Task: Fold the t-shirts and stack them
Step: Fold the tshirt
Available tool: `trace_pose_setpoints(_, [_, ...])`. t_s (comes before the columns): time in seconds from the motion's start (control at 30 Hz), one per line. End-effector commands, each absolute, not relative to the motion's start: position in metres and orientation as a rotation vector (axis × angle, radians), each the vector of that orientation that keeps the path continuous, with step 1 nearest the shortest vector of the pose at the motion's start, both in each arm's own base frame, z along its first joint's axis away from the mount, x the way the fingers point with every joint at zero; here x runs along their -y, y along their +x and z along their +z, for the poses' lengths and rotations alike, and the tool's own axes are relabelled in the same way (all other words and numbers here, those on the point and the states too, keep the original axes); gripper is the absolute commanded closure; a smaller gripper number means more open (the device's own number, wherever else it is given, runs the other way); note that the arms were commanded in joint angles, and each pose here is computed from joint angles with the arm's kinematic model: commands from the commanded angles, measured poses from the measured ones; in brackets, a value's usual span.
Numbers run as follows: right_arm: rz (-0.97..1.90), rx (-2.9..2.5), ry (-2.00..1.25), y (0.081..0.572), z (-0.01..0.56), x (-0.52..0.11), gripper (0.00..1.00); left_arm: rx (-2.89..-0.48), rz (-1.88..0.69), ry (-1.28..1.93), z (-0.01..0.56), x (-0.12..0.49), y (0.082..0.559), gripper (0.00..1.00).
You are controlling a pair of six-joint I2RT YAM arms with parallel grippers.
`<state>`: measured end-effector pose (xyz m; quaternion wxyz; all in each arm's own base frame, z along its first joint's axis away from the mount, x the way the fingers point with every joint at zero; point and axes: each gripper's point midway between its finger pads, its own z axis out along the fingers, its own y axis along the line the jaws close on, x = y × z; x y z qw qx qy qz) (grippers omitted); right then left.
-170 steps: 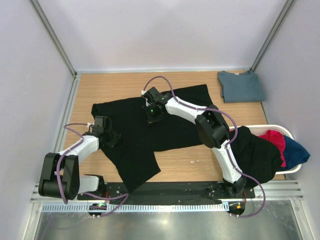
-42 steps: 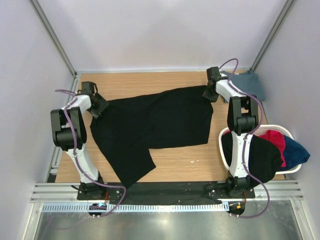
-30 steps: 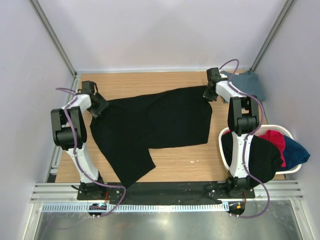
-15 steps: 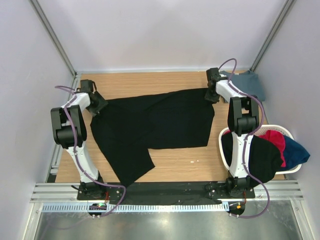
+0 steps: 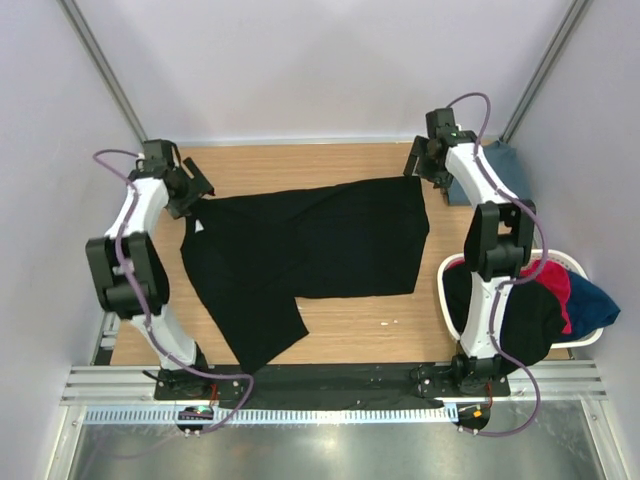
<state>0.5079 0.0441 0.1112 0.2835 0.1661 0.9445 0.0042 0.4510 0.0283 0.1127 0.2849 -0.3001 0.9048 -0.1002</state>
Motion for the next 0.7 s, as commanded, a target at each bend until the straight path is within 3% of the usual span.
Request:
trace_pose_setpoints(0.0, [0.158,-2.467,0.394,0.481,0.174,-0.059,0.22,-2.370,-0.200,-0.848,0.169,-0.025,0.392,0.18])
trace_pose_setpoints(0.07, [0.191,-2.488,0.378,0.466,0.172,-0.063,0.21,-2.331,-0.186,-0.948,0.186,-0.021,0.351,0.18])
trace_pose_setpoints(0.23, [0.253,-2.563,0.371,0.412,0.149,-0.069,0.21,-2.457,-0.179,-1.096,0.148,0.024,0.246,0.17])
trace_pose_setpoints(0.37, [0.384,-2.575,0.345,0.388,0.130,-0.093,0.21,-2.489,-0.159,-1.183,0.122,0.042,0.200,0.19])
trace_pose_setpoints(0.57, [0.358,-2.639,0.235,0.392,0.089,-0.125,0.23,-2.357,-0.107,-1.111,0.120,0.029,0.245,0.26])
trace_pose_setpoints(0.67, [0.367,-2.648,0.249,0.409,0.075,-0.137,0.23,-2.434,-0.063,-1.051,0.099,0.032,0.275,0.28])
